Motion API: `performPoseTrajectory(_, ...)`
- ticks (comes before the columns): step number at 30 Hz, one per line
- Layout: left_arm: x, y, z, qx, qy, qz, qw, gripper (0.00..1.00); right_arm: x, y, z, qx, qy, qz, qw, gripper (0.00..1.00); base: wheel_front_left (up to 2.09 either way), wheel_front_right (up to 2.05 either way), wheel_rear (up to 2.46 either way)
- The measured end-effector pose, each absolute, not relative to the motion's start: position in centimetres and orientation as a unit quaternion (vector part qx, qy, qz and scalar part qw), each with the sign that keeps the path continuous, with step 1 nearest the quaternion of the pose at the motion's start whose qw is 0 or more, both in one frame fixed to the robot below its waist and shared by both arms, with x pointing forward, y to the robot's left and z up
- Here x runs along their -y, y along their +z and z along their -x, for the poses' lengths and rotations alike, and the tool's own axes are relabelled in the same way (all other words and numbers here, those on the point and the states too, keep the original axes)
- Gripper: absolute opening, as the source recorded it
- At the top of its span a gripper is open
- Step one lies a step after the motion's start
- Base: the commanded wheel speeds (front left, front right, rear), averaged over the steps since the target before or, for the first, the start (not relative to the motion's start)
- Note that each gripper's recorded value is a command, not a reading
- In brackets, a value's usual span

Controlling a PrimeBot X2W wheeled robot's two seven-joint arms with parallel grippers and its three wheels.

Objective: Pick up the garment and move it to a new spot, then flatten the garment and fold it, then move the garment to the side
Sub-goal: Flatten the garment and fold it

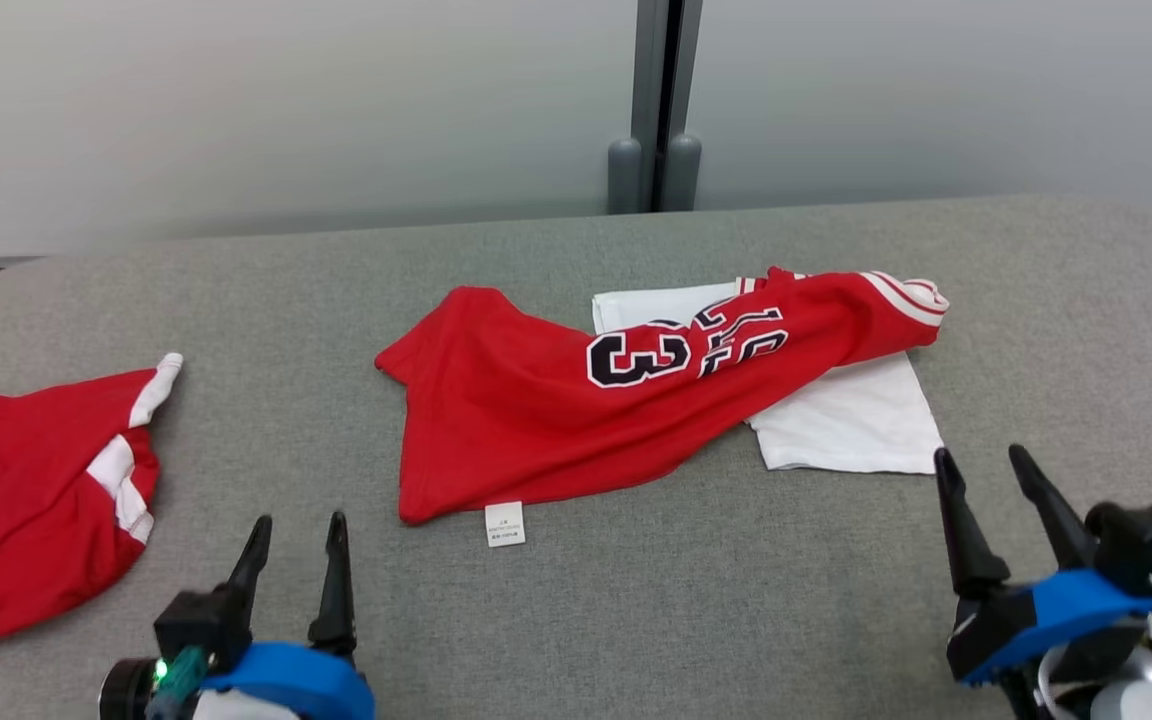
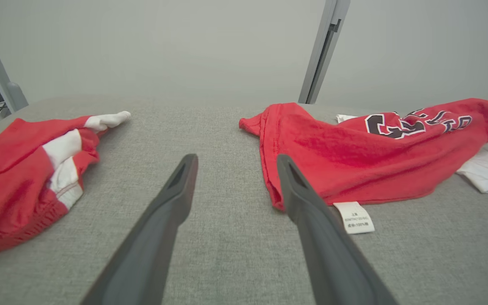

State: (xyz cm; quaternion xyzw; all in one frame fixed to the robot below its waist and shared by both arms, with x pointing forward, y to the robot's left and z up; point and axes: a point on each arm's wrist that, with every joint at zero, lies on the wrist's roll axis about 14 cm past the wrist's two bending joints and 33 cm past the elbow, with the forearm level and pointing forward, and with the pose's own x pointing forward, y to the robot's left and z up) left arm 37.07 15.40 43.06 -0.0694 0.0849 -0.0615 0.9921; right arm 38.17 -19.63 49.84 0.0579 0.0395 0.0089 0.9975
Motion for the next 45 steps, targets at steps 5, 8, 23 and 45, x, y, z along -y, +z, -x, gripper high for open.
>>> performPoseTrajectory(5, -13.6, 41.2, -39.1, -0.138, -0.086, 0.074, 0.984, 1.0, 21.0, 48.3, -40.3, -0.098, -0.01, -0.06, 0.993, 1.0, 0.0, 0.0, 0.0)
performPoseTrajectory(8, -12.0, 40.2, -40.2, -0.165, -0.107, 0.075, 0.978, 1.0, 21.5, 47.2, -41.9, -0.136, -0.018, -0.067, 0.988, 1.0, 0.0, 0.0, 0.0)
performPoseTrajectory(23, -10.1, 35.0, -41.7, -0.266, -0.125, 0.069, 0.953, 1.0, 22.8, 38.8, -46.1, -0.279, -0.042, -0.046, 0.958, 1.0, 0.0, 0.0, 0.0)
performPoseTrajectory(45, -9.6, 34.4, -41.3, -0.282, -0.127, 0.081, 0.948, 0.0, 20.9, 36.4, -46.6, -0.305, -0.023, -0.048, 0.951, 0.0, 0.0, 0.0, 0.0)
